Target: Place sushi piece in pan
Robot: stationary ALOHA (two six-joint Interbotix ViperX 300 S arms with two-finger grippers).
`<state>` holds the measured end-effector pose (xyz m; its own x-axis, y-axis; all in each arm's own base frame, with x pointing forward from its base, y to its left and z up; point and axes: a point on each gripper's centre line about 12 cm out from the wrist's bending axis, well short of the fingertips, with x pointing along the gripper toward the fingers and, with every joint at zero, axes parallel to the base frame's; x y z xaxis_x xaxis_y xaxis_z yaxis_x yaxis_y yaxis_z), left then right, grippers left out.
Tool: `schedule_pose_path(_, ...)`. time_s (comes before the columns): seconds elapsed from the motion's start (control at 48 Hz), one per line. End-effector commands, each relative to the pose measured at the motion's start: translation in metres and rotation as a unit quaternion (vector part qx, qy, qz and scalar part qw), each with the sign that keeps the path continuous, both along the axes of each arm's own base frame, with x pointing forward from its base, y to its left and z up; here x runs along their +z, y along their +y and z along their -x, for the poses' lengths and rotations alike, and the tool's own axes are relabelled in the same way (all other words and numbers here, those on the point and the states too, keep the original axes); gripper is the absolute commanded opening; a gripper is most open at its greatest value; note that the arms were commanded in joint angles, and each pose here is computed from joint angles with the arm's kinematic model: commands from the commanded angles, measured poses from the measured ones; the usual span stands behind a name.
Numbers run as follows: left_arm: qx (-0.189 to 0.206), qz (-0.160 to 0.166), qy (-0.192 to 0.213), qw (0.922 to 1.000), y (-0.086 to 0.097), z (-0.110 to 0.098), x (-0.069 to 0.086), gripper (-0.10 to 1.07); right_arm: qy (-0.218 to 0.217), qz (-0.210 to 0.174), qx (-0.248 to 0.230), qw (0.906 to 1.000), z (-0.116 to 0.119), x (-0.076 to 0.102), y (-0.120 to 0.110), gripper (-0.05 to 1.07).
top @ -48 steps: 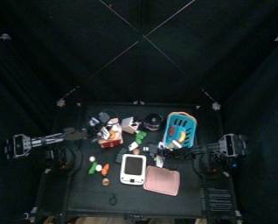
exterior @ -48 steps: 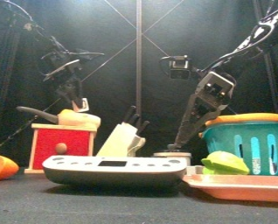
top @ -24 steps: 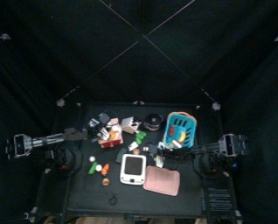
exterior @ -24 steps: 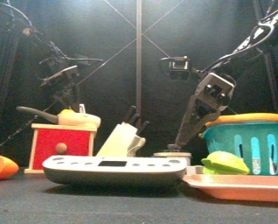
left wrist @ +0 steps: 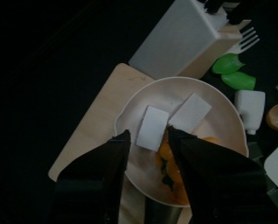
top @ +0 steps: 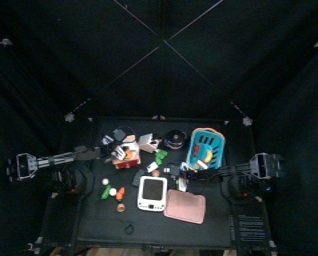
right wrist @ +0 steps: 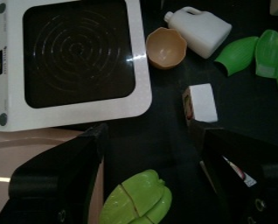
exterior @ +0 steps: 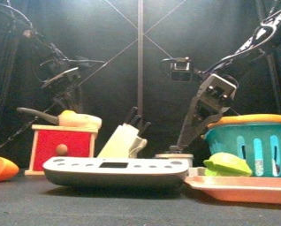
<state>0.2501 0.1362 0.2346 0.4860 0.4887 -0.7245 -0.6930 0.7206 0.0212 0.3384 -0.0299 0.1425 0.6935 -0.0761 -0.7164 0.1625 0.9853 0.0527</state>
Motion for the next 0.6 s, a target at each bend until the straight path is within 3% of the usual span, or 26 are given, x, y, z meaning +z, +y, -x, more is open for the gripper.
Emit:
schedule_pose_path(0.0,0.000,-0.009,-0.023,0.9997,0.002,-0.005,0.015,0.79,-0.020,0.002,0.000,0.9998,-0.005,0.013,-0.001,1.03)
schedule_pose_path(0.396,-0.009,-0.011,-0.034,0.9993,0.001,-0.007,0.016,0.79,-0.022,0.001,0.000,0.9998,-0.006,0.014,-0.001,1.03)
schedule_pose_path(0.583,-0.020,-0.019,-0.059,0.9979,-0.003,-0.007,0.027,0.78,-0.027,-0.001,-0.002,0.9996,-0.008,0.018,0.000,1.03)
